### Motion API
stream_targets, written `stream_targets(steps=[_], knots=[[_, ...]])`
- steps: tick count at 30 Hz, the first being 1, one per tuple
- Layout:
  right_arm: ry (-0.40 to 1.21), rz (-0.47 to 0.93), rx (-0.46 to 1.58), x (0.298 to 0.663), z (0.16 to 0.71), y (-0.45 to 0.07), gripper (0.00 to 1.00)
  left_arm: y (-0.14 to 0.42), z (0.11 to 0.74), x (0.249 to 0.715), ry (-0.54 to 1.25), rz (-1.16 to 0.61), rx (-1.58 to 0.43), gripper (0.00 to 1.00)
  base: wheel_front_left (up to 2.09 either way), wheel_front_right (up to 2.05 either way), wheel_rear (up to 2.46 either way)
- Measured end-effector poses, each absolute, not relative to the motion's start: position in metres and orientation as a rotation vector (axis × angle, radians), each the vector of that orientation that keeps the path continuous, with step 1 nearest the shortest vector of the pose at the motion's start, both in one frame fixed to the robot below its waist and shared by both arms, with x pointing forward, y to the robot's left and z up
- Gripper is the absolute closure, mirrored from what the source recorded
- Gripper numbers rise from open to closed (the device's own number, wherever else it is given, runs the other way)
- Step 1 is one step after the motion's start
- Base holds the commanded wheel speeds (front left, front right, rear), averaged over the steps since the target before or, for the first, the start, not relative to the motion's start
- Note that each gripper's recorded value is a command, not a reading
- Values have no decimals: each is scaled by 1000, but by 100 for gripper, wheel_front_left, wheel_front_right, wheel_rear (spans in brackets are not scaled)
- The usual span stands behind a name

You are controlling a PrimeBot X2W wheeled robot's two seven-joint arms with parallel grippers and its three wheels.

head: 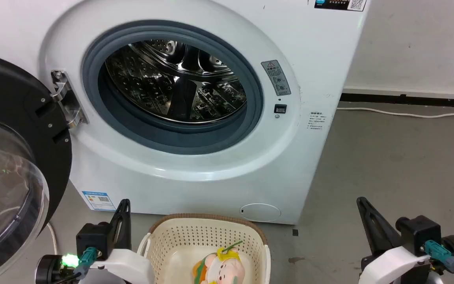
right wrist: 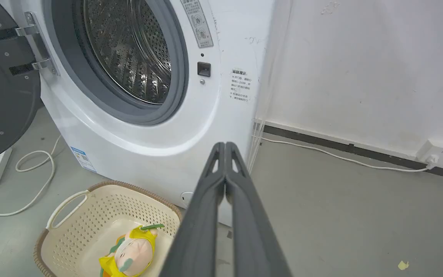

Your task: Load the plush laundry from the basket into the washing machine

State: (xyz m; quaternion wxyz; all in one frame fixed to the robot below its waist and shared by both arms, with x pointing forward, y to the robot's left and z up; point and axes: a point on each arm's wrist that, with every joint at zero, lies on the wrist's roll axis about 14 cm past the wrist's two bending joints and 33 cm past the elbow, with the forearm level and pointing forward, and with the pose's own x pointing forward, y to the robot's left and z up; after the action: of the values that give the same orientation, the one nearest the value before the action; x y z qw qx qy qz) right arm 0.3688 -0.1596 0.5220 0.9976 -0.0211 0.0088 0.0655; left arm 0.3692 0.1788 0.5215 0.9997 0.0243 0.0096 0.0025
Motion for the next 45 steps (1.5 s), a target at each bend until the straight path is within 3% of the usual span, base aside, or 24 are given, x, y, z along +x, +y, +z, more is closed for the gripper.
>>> stream_targets(steps=[45], knots=[[18, 132, -42, 369, 522, -159, 100, 179, 521, 369, 19, 6, 49, 100, 0, 0, 0]])
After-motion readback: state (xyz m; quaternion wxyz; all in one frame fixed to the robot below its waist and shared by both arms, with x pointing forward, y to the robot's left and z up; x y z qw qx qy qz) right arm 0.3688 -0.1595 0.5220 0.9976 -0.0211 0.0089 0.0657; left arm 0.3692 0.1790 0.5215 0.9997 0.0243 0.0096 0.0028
